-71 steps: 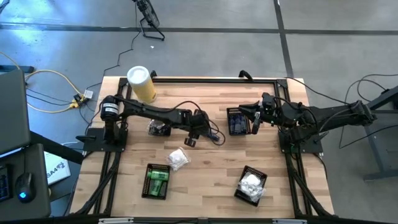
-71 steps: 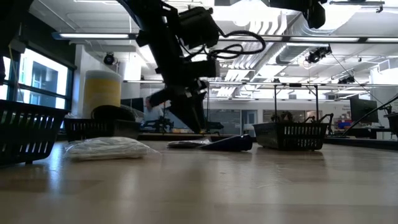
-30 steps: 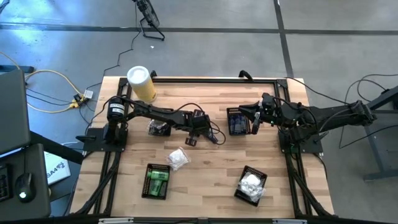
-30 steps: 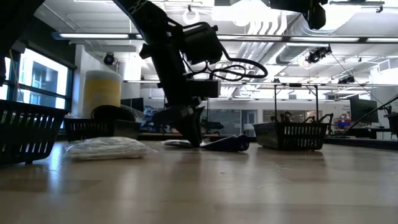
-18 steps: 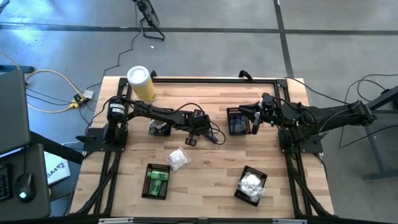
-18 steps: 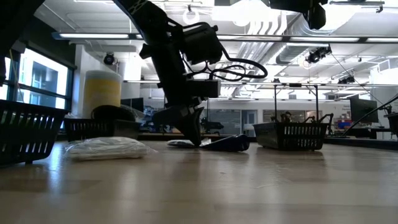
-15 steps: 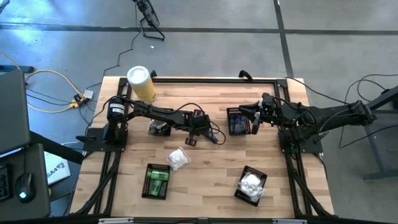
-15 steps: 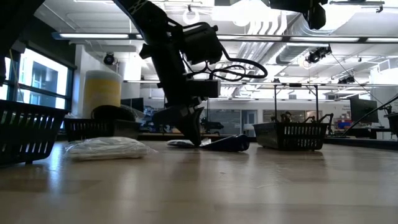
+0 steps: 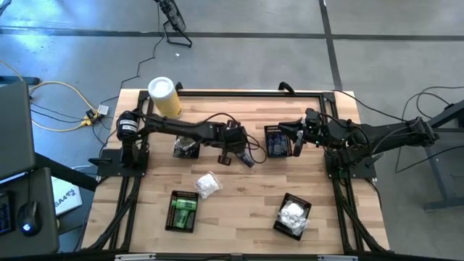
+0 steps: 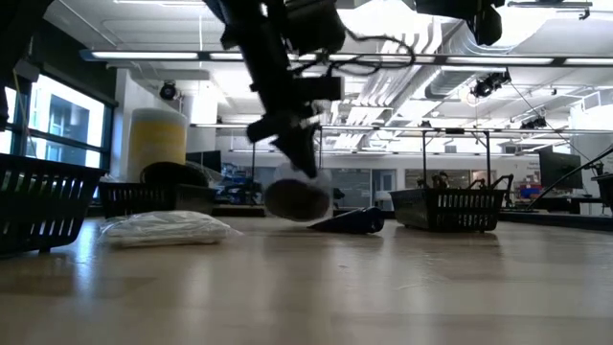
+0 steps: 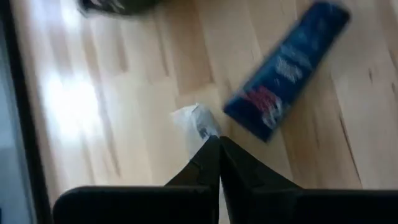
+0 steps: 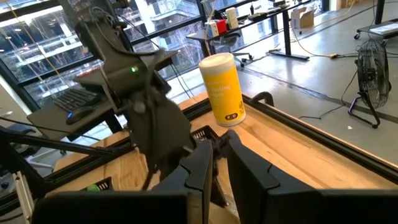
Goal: Pick & Place Travel size toiletries
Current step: Put the black hairbrush into the top left black basket
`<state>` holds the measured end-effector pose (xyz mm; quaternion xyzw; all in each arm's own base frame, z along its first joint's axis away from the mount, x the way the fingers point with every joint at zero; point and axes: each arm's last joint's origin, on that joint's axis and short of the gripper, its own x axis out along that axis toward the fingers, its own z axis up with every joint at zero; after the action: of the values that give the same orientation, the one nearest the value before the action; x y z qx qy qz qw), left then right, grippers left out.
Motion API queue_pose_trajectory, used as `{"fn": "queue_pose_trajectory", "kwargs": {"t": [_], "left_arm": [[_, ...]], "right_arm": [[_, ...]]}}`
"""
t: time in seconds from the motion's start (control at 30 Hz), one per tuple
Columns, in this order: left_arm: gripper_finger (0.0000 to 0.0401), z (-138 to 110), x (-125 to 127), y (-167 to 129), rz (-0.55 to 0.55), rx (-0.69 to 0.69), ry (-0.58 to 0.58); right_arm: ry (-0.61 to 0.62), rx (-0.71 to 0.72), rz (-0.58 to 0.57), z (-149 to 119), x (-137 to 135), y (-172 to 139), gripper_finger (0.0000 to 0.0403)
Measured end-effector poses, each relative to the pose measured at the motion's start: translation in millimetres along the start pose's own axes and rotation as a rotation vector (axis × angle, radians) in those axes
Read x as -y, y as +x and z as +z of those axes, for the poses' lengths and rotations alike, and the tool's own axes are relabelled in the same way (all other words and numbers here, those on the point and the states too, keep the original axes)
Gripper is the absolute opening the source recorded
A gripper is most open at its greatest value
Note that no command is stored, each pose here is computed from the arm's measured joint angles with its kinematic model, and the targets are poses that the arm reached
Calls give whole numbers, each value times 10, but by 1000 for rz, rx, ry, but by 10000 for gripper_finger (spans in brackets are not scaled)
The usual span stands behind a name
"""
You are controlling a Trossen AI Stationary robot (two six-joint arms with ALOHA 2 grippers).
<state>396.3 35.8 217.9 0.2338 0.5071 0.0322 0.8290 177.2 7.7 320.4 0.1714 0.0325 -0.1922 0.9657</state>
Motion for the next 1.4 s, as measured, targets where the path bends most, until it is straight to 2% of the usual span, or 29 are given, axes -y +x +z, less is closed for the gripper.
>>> {"fn": "queue_pose_trajectory", "kwargs": {"t": [0.17, 0.73, 1.07, 1.23, 1.4], "left_arm": [[0, 124, -120, -209, 17, 31, 10], [0, 299, -383, -803, -2, -45, 42], [0, 163, -397, -1073, -40, -139, -52], [0, 78, -438, -1364, -35, -110, -95], [0, -112, -442, -1615, -28, -126, -106]], "right_arm": [[0, 0, 1, 0, 0, 0, 42], [-3, -6, -2, -6, 2, 0, 42], [-22, -6, -3, -6, 3, -1, 42], [-45, 4, -5, 3, 2, -1, 42], [-49, 16, -3, 15, -3, -1, 42]]}}
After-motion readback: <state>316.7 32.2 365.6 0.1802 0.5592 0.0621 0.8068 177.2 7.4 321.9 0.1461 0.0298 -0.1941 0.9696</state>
